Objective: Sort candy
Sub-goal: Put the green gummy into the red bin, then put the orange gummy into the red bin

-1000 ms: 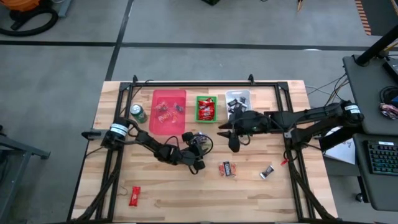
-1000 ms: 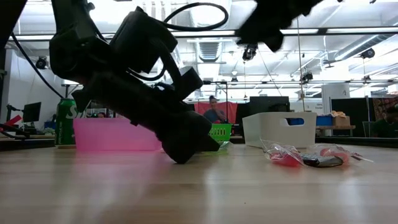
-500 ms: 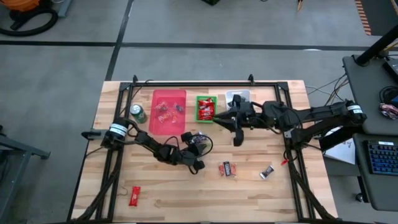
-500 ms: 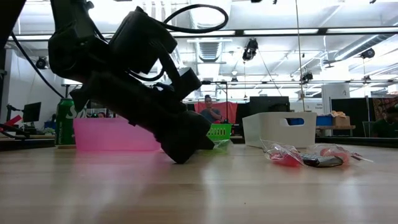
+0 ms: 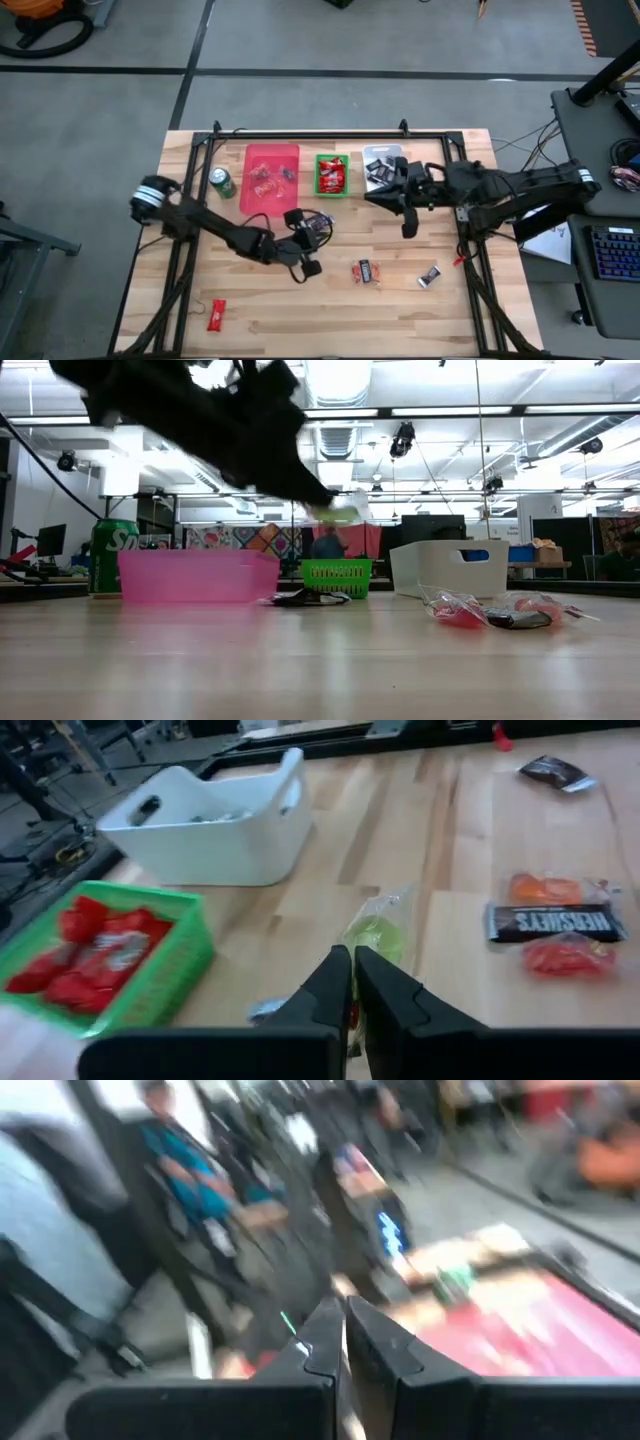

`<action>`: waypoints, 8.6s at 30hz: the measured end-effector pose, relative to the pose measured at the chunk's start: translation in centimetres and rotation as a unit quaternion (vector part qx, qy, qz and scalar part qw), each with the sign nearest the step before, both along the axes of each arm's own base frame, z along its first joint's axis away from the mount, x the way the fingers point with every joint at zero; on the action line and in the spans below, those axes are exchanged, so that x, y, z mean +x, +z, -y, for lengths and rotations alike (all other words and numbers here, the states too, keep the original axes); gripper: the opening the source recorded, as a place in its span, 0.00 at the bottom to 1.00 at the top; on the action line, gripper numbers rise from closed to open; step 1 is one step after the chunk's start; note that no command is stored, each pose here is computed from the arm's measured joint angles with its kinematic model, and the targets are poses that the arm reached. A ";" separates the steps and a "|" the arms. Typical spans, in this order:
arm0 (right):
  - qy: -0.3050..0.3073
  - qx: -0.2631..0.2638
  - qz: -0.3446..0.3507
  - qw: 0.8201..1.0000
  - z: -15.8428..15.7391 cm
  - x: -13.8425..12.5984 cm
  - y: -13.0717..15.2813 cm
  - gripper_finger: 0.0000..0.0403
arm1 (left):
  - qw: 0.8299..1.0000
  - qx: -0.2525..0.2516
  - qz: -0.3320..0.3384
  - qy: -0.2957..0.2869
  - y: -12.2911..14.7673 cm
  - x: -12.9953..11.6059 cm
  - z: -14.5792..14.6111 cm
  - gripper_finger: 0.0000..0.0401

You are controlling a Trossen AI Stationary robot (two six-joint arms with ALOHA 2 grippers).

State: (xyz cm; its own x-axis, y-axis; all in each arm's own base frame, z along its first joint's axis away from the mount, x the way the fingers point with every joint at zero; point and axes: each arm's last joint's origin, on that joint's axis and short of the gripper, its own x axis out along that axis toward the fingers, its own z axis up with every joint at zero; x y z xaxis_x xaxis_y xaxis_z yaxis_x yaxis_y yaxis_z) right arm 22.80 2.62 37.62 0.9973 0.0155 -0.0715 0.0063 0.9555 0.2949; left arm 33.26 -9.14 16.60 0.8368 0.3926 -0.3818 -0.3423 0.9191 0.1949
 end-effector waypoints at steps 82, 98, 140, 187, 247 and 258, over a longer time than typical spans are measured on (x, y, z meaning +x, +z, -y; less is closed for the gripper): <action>-0.029 0.216 -0.623 0.751 -8.9 3.7 -19.5 0.03 | 0.995 -0.045 -0.091 0.006 8.5 -8.2 -2.9 0.32; -0.053 0.228 -0.619 0.749 -9.6 5.6 -17.9 0.03 | 0.994 -0.035 -0.102 0.001 8.3 -8.3 -2.9 0.32; -0.149 0.241 -0.616 0.735 -8.6 7.1 -19.4 0.43 | 0.995 -0.038 -0.094 0.009 8.3 -8.3 -3.0 0.32; 0.043 -0.204 -0.194 0.959 -9.2 12.8 -13.7 0.02 | 0.973 -0.112 0.128 -0.158 3.8 -8.4 -2.1 0.32; -0.079 -0.219 -0.211 0.949 -6.7 12.6 -12.4 0.27 | 0.977 -0.152 0.046 -0.142 3.5 -7.0 -1.5 0.00; -0.165 -0.220 -0.225 0.935 -5.8 12.5 -12.5 0.38 | 0.943 -0.021 -0.170 0.284 6.2 -10.3 -8.7 0.00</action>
State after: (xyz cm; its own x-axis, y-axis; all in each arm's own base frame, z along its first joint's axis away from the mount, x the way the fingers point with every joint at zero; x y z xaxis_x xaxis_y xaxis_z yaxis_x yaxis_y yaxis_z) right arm 35.27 8.44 25.13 0.8098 -0.4178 -0.4118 0.3513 0.9076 -0.2301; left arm 22.94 -0.40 22.85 0.3219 0.7187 -0.6163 -0.7059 0.6160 0.3496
